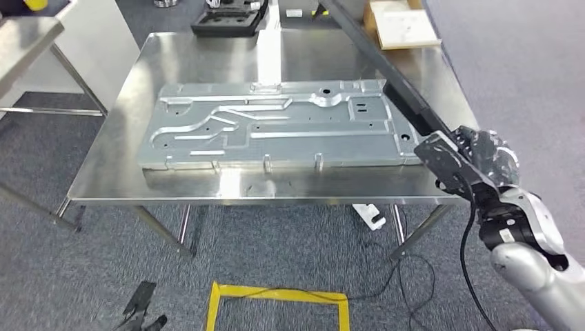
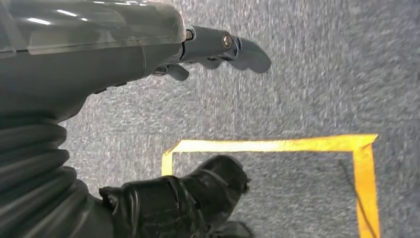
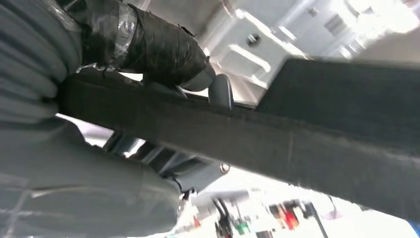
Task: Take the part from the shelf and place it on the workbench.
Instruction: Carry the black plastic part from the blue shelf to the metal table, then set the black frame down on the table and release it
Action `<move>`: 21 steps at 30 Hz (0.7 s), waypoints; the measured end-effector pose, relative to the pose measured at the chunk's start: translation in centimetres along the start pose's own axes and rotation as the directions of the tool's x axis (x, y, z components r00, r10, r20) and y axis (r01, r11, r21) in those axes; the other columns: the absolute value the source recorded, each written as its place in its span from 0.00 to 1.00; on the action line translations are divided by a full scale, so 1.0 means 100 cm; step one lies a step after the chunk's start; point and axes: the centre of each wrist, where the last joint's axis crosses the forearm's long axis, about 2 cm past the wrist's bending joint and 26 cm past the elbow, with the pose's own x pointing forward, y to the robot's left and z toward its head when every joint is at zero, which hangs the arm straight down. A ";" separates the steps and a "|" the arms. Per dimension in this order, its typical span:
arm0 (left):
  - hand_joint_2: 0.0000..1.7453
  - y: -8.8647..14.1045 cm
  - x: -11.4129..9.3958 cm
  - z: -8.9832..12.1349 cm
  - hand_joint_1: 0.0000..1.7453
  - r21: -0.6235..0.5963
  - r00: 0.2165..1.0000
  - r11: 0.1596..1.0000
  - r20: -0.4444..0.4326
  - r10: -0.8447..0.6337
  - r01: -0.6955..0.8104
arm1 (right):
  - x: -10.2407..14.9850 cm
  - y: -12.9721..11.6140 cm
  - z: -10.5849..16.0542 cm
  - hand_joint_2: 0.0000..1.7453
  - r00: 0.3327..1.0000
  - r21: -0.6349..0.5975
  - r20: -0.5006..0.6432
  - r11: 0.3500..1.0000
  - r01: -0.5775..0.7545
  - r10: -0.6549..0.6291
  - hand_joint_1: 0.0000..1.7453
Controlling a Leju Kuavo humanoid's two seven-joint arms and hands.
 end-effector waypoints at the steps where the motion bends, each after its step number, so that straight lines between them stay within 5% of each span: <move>1: 1.00 0.000 0.000 0.000 0.00 0.000 1.000 1.000 0.001 -0.001 0.001 | -0.006 0.003 0.000 1.00 1.000 0.015 -0.023 1.000 0.003 -0.003 0.98; 13: 1.00 -0.002 0.001 0.001 0.00 -0.004 1.000 1.000 0.000 -0.006 0.006 | -0.075 0.023 0.005 1.00 0.968 0.037 -0.246 0.998 -0.042 0.050 0.98; 21: 1.00 -0.003 0.003 0.001 0.00 -0.005 1.000 1.000 0.005 -0.002 0.002 | -0.097 0.034 0.012 1.00 0.948 0.078 -0.300 0.993 -0.087 0.107 0.98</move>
